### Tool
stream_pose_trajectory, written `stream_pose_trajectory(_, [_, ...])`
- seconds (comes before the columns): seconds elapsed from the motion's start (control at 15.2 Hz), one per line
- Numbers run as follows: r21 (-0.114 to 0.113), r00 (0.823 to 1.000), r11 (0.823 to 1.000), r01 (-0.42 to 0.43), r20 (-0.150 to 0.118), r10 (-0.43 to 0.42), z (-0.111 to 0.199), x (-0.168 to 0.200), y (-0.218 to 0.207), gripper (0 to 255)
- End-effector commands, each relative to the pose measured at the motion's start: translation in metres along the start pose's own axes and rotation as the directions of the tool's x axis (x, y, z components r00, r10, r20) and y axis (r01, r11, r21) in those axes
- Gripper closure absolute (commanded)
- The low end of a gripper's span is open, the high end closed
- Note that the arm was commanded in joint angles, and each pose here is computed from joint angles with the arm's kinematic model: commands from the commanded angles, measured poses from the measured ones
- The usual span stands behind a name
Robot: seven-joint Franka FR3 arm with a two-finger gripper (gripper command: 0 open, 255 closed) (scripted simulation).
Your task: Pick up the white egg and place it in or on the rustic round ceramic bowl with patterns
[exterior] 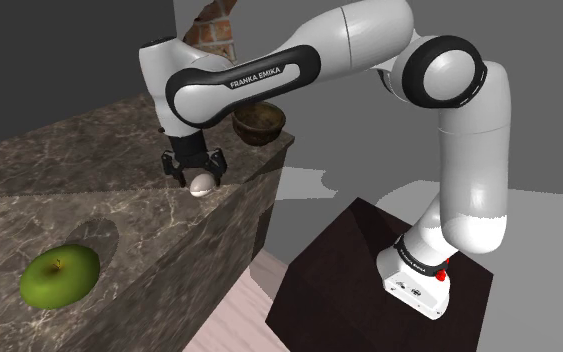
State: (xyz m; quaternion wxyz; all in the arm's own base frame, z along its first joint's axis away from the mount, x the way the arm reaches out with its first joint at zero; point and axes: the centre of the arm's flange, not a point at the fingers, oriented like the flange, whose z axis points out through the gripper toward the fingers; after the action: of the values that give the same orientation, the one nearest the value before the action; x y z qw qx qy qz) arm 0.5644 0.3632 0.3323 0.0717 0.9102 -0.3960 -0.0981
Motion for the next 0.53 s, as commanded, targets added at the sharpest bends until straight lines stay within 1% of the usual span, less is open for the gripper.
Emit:
stream_pose_trajectory(0.0, [0.0,1.0,1.0,0.0,0.0,0.0,0.0002,-0.0001,0.0,0])
stream_pose_trajectory(0.13, [0.0,1.0,1.0,0.0,0.0,0.0,0.0001,-0.0001,0.0,0])
stream_pose_trajectory(0.2, [0.0,1.0,1.0,0.0,0.0,0.0,0.0001,-0.0001,0.0,255])
stream_pose_trajectory(0.46, [0.0,1.0,1.0,0.0,0.0,0.0,0.0001,-0.0001,0.0,255])
